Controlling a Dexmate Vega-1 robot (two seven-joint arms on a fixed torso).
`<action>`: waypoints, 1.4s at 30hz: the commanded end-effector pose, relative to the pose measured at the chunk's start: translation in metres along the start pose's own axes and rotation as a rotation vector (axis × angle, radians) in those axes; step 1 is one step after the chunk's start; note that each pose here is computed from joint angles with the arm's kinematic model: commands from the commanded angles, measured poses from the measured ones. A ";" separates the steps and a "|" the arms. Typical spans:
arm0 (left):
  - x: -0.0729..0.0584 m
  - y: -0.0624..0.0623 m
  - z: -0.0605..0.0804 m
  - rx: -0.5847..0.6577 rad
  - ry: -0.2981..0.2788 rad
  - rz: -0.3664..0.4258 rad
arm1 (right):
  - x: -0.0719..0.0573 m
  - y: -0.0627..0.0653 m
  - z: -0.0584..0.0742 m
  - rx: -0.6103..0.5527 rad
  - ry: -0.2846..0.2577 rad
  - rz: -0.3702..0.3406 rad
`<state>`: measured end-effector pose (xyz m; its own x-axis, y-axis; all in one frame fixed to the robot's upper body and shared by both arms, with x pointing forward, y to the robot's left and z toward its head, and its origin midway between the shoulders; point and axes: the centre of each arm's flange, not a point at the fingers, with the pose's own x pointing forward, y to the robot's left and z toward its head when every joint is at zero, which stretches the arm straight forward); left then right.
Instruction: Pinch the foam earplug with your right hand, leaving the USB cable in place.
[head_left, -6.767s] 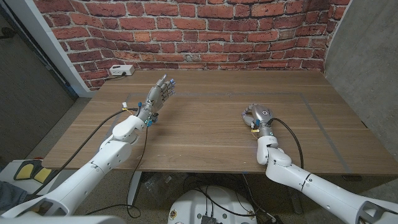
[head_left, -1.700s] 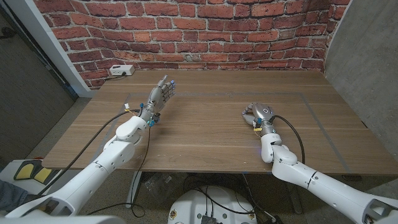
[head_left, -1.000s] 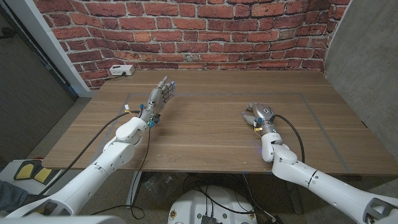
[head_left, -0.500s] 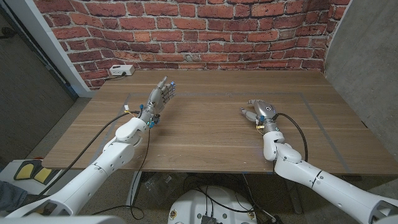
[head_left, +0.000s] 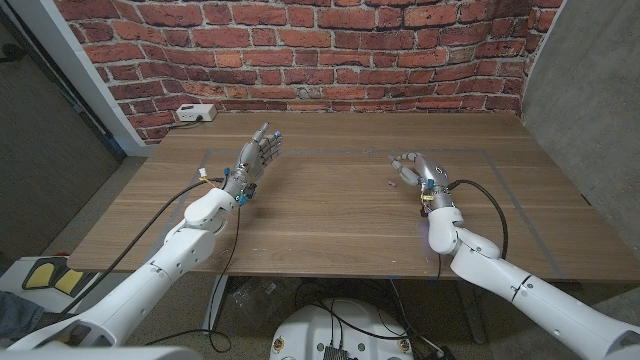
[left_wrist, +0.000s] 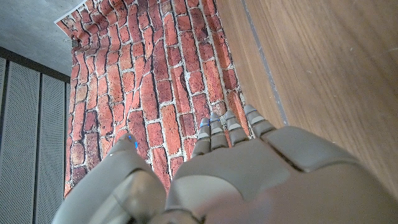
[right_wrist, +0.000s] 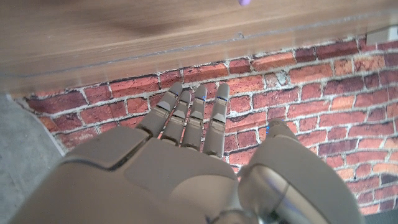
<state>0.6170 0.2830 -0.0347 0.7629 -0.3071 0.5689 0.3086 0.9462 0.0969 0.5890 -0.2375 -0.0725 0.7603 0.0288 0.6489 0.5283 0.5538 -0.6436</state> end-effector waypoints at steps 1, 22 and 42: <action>0.000 0.002 0.002 0.005 0.001 -0.004 | 0.007 -0.017 -0.001 0.391 -0.060 0.006; 0.003 0.004 0.004 0.013 0.002 -0.011 | 0.012 -0.014 -0.014 0.856 -0.086 0.047; 0.001 0.006 0.006 0.021 0.002 -0.017 | 0.030 -0.009 -0.040 1.184 -0.117 0.214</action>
<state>0.6176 0.2870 -0.0298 0.7608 -0.3183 0.5656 0.3092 0.9440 0.1153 0.6107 -0.2615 -0.0640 0.7356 0.1938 0.6491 -0.1780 0.9798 -0.0908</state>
